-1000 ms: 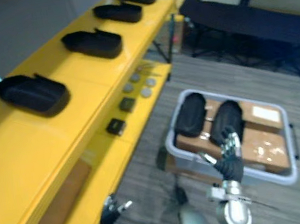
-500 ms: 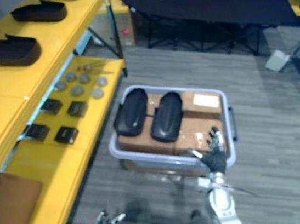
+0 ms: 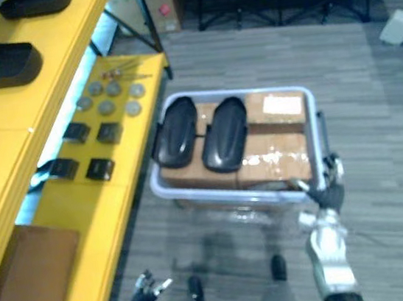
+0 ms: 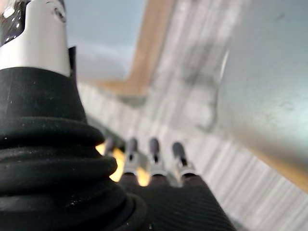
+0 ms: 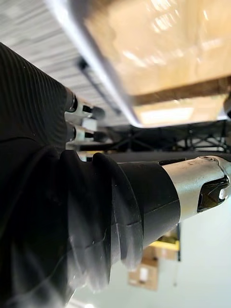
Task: Walk over and take plastic housings, then place them on the shelf
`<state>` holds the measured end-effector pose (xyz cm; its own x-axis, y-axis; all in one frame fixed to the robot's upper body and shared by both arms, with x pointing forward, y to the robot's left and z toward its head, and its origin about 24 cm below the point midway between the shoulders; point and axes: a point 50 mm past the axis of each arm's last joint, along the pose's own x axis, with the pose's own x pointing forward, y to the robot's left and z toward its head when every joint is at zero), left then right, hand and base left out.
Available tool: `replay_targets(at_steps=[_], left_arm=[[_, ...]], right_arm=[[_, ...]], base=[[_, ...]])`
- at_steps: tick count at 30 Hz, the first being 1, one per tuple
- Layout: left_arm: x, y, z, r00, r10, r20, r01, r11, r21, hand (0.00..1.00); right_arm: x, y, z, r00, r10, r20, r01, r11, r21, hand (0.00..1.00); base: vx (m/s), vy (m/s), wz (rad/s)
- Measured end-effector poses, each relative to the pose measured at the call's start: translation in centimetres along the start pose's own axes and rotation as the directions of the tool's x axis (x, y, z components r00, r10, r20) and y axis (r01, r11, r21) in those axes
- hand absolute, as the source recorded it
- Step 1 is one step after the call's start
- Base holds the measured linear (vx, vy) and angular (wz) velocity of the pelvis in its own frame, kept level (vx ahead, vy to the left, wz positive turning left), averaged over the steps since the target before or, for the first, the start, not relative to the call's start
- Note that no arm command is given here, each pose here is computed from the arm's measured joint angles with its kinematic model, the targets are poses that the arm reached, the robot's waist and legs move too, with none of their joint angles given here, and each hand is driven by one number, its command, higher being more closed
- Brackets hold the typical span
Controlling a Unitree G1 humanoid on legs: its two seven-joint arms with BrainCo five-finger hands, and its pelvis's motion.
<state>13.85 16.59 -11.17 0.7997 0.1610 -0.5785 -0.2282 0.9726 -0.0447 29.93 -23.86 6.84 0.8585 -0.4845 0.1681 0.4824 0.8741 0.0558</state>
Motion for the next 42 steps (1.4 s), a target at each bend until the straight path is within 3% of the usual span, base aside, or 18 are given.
replay_targets(at_steps=[5, 8, 14, 24, 34, 40, 41, 42], left_arm=[[1.7, -1.5, 4.0, 0.991, -0.036, 0.131, 0.043, 0.998, -0.054, 0.0], [1.8, -1.9, 4.0, 0.991, -0.049, 0.123, 0.056, 0.997, -0.051, 0.0], [1.9, -2.4, 4.1, 0.99, -0.069, 0.124, 0.079, 0.994, -0.074, 0.0], [2.3, -3.2, 4.6, 0.985, -0.103, 0.136, 0.114, 0.991, -0.072, 0.0], [2.5, -4.3, 4.8, 0.979, -0.155, 0.133, 0.16, 0.986, -0.034, 0.0], [2.6, -4.2, 4.7, 0.984, -0.137, 0.118, 0.143, 0.989, -0.041, 0.0], [2.7, -4.2, 4.7, 0.984, -0.139, 0.115, 0.145, 0.988, -0.05, 0.0], [2.7, -4.2, 4.7, 0.984, -0.137, 0.114, 0.144, 0.988, -0.056, 0.0]], right_arm=[[6.9, -0.4, 5.8, 0.993, -0.08, 0.091, 0.077, 0.996, 0.041, 0.0], [9.6, -0.8, 8.9, 0.988, -0.117, 0.101, 0.112, 0.992, 0.061, 0.0], [12.0, -0.5, 11.8, 0.993, -0.109, 0.052, 0.11, 0.994, -0.005, 0.0], [12.9, -0.4, 12.0, 0.998, -0.04, -0.039, 0.037, 0.996, -0.075, 0.0], [12.6, -1.1, 9.3, 0.967, -0.116, -0.228, 0.069, 0.977, -0.204, 0.0], [12.7, -0.9, 9.6, 0.965, -0.143, -0.218, 0.08, 0.959, -0.273, 0.0], [12.8, -0.8, 9.8, 0.967, -0.144, -0.212, 0.081, 0.956, -0.281, 1.0], [12.9, -0.8, 10.0, 0.967, -0.147, -0.208, 0.084, 0.955, -0.286, 1.0]], base=[[-0.06, 0.026, 0.2], [-0.05, 0.017, 0.18], [-0.03, 0.018, 0.2], [-0.05, 0.018, 0.06], [-0.07, 0.003, 0.0], [-0.02, 0.001, -0.05], [0.0, 0.0, 0.0], [0.0, 0.0, 0.0]])
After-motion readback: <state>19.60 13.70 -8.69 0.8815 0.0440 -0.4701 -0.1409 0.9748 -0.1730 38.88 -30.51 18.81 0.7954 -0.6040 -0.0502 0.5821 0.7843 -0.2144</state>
